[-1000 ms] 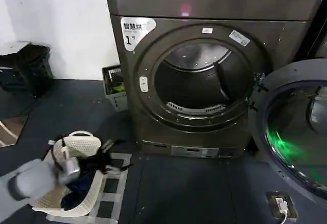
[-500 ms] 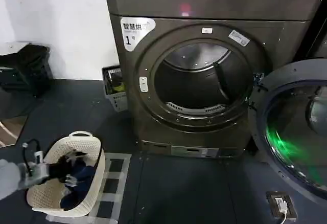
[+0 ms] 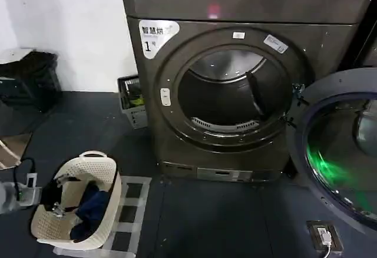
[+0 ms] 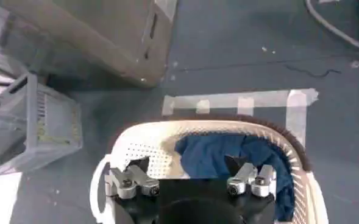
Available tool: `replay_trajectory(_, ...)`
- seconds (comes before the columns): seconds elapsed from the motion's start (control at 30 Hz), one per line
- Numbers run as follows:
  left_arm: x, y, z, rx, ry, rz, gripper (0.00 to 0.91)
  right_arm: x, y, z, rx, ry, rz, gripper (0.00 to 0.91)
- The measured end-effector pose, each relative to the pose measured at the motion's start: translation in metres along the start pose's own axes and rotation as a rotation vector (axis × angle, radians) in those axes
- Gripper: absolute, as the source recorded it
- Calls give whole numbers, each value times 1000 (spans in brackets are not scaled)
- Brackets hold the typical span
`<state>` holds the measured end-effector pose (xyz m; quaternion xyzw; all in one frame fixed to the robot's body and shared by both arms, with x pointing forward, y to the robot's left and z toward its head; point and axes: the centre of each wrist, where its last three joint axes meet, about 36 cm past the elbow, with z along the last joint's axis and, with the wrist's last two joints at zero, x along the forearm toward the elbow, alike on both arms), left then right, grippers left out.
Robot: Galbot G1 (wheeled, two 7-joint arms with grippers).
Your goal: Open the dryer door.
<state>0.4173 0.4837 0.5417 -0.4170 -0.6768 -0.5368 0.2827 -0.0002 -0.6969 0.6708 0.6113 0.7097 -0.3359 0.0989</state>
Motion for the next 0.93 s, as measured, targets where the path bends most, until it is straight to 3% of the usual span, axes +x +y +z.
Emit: replay_trajectory(0.93, 7, 12, 6, -149, 117, 43, 907, 6, 2, 1, -6, -1, 3, 907)
